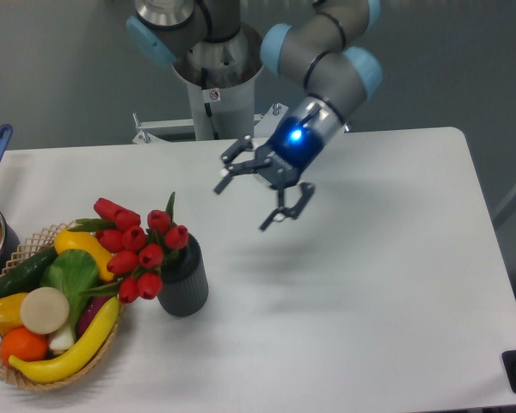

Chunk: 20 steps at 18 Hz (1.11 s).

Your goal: Insert the flowers into the vase

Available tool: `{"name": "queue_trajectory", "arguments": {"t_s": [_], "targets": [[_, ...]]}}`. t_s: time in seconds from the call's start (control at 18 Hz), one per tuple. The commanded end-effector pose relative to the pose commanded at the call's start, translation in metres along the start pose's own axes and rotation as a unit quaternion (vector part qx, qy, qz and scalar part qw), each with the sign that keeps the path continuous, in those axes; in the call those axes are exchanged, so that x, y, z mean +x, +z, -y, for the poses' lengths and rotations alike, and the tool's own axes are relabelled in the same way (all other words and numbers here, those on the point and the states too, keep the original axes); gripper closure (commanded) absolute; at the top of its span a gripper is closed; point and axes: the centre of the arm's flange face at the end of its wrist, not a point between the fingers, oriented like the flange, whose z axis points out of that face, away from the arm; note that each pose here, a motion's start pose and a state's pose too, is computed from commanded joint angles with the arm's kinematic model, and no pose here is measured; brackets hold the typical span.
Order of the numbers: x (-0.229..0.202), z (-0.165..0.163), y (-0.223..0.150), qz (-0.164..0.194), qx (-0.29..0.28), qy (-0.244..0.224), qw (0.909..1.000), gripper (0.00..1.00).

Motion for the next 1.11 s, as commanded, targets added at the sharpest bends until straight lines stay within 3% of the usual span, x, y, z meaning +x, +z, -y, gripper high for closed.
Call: {"name": "queue_trajectory", "arguments": {"t_s": [0.39, 0.56, 0.83, 1.06, 1.11], "targets": [[-0.058, 0.002, -0.092, 0.098, 0.0, 0.004, 0.9951, 0.0], [-0.082, 0.0, -0.125, 0.144, -0.09, 0.009, 0.9855, 0.0], [-0.1, -0.01, -0.148, 0.186, -0.262, 0.009, 0.9468, 0.0], [-0.112, -0.018, -0.167, 0.211, -0.384, 0.008, 0.899, 0.0], [-0.113, -0.023, -0.17, 0.214, -0.42, 0.005, 0.8821, 0.0]]}}
